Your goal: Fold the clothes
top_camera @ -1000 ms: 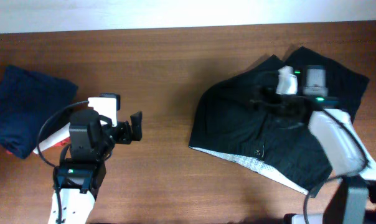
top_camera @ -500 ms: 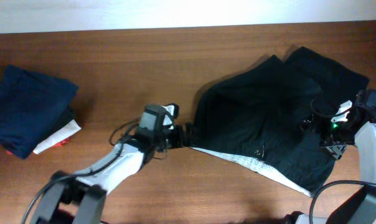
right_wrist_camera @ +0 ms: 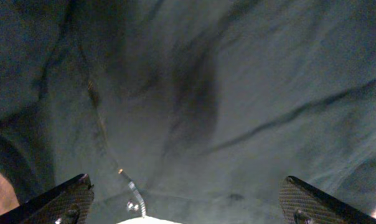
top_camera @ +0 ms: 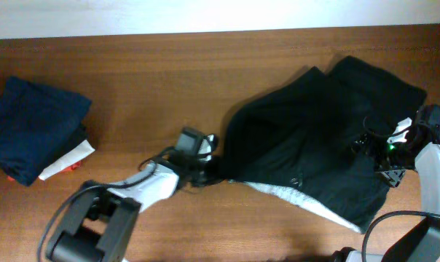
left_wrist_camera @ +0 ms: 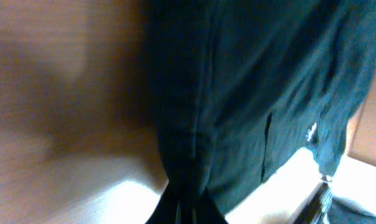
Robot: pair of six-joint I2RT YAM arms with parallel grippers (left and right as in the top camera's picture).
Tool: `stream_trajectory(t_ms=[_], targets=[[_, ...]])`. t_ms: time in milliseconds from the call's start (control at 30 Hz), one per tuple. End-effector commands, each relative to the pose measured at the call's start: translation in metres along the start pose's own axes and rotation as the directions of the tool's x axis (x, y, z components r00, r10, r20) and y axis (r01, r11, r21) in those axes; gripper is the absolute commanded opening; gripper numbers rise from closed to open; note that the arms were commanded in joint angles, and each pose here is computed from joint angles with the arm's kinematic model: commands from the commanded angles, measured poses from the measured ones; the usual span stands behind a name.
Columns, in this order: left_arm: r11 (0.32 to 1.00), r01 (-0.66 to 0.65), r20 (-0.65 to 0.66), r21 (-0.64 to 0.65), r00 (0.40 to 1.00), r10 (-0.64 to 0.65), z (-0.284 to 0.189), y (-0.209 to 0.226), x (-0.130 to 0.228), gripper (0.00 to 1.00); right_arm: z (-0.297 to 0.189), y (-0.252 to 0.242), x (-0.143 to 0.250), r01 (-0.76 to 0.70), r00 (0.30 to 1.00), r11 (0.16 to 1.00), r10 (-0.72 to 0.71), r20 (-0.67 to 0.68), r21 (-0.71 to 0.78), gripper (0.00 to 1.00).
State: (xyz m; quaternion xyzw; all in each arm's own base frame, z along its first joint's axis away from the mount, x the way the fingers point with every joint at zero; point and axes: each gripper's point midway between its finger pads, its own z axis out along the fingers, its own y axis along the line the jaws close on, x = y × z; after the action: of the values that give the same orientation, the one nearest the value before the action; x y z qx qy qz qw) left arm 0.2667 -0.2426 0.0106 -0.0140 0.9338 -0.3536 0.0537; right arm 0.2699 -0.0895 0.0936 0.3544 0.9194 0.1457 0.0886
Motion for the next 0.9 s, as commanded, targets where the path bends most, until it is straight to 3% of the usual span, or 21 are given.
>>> stream_trajectory(t_ms=[0,67,167,267,367,467,633,767,867], targets=[[0.998,-0.022,0.046,-0.062,0.999,0.025,-0.066,0.039,-0.011,0.01,-0.004,0.015,0.002,0.052,0.999,0.995,-0.052,-0.003,-0.079,0.96],[0.976,-0.024,0.162,-0.217,0.985,0.060,-0.105,0.077,-0.032,0.01,-0.004,0.063,0.008,0.256,0.966,0.932,-0.257,0.030,-0.255,0.92],[0.971,-0.028,0.214,-0.236,0.974,0.080,-0.114,0.083,-0.045,0.01,0.004,0.109,0.013,0.425,0.905,0.858,-0.414,0.101,-0.289,0.93],[0.957,-0.013,0.227,-0.289,0.971,0.082,-0.117,0.092,-0.047,0.01,0.000,0.188,-0.004,0.682,0.723,0.686,-0.580,0.376,-0.253,1.00],[0.957,-0.005,0.212,-0.291,0.975,0.070,-0.116,0.094,-0.043,0.01,0.003,0.245,-0.013,0.806,0.560,0.566,-0.629,0.540,-0.176,0.99],[0.957,-0.005,0.212,-0.292,0.975,0.070,-0.116,0.094,-0.043,0.01,0.044,0.253,-0.033,0.794,0.573,0.591,-0.653,0.495,-0.142,0.99],[0.949,-0.001,0.222,-0.314,0.972,0.075,-0.118,0.098,-0.045,0.05,0.115,0.273,-0.068,0.822,0.555,0.560,-0.749,0.361,-0.100,0.99],[0.950,-0.004,0.228,-0.313,0.970,0.080,-0.118,0.097,-0.047,0.09,0.150,0.274,-0.080,0.818,0.564,0.567,-0.753,0.338,-0.100,1.00],[0.946,-0.003,0.238,-0.325,0.968,0.085,-0.119,0.099,-0.049,0.09,0.170,0.271,-0.076,0.819,0.565,0.564,-0.762,0.316,-0.105,0.89]])
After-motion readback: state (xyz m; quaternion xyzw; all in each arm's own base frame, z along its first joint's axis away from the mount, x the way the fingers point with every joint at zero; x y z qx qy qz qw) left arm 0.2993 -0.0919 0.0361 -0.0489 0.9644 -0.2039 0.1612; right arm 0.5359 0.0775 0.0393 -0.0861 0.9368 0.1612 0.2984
